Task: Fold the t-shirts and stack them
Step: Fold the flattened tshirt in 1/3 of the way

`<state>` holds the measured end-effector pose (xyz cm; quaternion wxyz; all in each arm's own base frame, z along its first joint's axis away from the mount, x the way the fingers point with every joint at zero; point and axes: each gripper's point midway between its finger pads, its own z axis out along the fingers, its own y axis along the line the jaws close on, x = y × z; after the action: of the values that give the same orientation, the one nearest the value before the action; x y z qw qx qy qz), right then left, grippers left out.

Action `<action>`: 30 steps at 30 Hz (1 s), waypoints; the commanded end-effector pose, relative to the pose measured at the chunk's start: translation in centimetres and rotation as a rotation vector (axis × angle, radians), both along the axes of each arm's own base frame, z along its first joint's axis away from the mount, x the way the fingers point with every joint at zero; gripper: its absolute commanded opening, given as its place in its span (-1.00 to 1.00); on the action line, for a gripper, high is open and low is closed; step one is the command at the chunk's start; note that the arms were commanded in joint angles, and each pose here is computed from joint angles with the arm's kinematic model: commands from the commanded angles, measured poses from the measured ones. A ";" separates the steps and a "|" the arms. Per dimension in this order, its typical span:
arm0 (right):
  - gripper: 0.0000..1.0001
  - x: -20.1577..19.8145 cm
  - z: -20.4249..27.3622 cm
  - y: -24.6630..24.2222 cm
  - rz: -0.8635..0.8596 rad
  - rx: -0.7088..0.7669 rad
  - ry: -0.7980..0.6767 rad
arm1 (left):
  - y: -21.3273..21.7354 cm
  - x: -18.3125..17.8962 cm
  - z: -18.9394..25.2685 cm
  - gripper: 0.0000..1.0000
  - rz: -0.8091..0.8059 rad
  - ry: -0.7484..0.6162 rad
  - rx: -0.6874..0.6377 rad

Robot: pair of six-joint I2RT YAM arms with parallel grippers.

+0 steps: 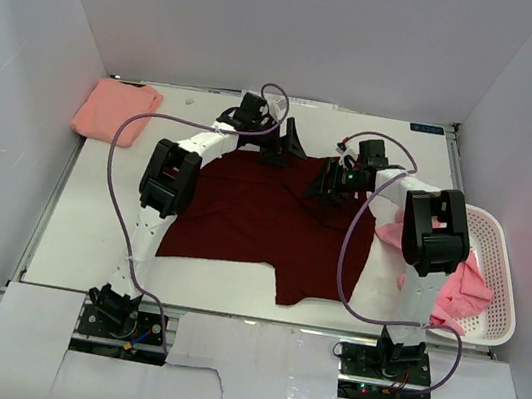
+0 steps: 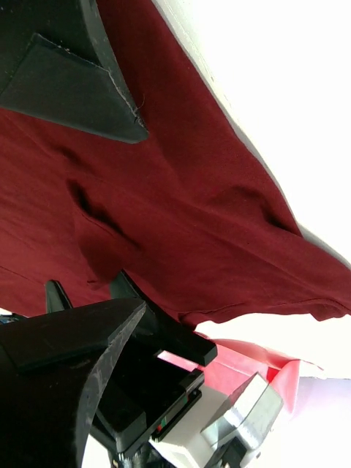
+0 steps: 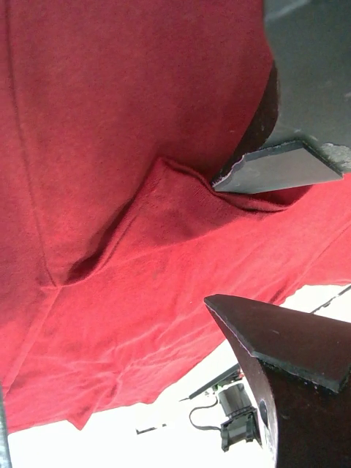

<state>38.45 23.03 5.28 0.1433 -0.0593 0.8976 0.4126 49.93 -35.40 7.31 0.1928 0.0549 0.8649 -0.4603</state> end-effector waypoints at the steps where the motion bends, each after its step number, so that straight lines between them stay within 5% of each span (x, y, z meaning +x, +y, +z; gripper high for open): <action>1: 0.25 1.0 0.2 1.1 0.021 0.049 -0.025 | -0.8 -0.1 5.3 0.96 -0.023 -0.086 -0.054; 18: 0.23 -1.7 2.2 2.2 0.056 0.178 0.011 | -1.0 -1.0 3.0 0.96 -0.037 -0.051 -0.024; 30: 0.22 -7.2 2.6 2.1 0.126 0.254 0.083 | -1.0 -1.1 2.4 0.96 -0.038 -0.052 0.008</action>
<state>32.99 24.64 6.70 0.0987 -0.0613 0.8555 0.5046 48.88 -36.09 6.59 0.1828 0.0659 0.8694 -0.4544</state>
